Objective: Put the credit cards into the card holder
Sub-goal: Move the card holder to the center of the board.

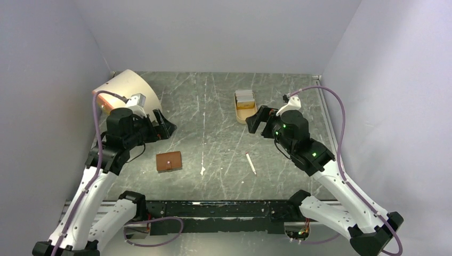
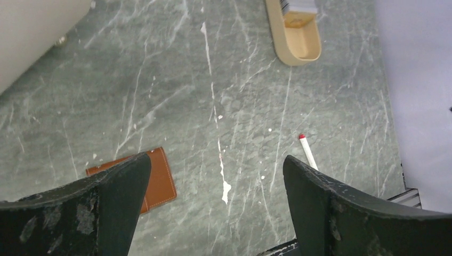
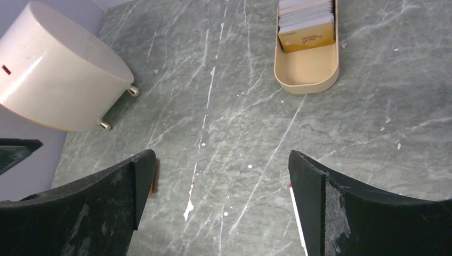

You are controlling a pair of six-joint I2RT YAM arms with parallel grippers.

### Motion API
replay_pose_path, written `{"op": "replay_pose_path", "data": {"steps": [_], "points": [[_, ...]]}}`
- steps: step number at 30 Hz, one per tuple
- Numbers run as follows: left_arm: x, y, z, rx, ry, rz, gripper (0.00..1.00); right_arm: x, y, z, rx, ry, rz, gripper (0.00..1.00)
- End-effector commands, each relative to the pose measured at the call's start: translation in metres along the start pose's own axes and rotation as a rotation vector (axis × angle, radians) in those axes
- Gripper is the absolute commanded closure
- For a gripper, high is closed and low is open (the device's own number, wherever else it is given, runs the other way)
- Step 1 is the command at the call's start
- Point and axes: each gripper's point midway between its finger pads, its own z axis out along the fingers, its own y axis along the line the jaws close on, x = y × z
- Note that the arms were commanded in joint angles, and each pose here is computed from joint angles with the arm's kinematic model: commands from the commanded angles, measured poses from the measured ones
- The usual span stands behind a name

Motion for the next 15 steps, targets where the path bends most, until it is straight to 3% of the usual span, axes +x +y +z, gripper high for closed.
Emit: {"op": "replay_pose_path", "data": {"steps": [1,13,15], "points": [[0.027,0.022,0.013,-0.084,0.073,-0.059,0.04,0.001,0.003,0.001,-0.019,-0.004,-0.001,0.00],[0.110,0.068,0.057,-0.251,0.291,-0.277,0.26,-0.006,0.005,-0.005,-0.028,-0.017,-0.010,0.00],[0.122,0.076,0.065,-0.276,0.322,-0.291,0.24,-0.007,0.008,-0.007,-0.050,-0.028,-0.005,0.01]]}}
